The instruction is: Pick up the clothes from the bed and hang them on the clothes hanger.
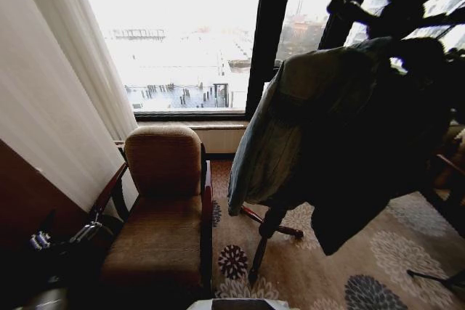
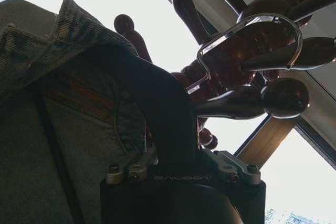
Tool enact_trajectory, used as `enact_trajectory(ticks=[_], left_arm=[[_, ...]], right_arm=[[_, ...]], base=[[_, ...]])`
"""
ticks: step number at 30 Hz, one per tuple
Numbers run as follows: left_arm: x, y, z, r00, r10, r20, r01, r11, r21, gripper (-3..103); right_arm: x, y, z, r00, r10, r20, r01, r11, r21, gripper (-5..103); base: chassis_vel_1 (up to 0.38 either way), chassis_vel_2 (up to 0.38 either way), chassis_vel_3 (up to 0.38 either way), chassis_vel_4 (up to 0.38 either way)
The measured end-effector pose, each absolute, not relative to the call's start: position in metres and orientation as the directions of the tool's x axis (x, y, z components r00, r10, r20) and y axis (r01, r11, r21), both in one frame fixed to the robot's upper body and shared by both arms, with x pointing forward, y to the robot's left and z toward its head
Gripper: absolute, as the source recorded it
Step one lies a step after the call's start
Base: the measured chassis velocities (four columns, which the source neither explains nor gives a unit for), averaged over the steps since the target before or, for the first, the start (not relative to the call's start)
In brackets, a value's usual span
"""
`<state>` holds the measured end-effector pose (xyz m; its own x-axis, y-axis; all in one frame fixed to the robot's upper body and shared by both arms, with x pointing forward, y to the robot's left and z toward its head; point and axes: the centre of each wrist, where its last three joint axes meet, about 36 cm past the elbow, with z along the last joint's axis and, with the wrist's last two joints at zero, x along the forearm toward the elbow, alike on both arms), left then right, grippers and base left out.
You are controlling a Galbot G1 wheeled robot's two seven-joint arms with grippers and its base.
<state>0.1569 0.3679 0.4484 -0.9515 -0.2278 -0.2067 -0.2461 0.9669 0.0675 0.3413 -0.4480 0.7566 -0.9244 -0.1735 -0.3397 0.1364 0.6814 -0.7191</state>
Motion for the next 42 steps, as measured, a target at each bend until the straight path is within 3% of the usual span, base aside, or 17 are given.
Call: enact_trajectory(ticks=[42], left_arm=[[0.157,0.368,0.448,-0.952,-0.228,-0.207,-0.246,0.967,0.068,100]], right_arm=[[0.344,-0.473,0.744,-0.926,-0.100,-0.365,0.170,0.750,-0.639,20]], base=[[0.000,0.000,0.000,0.000]])
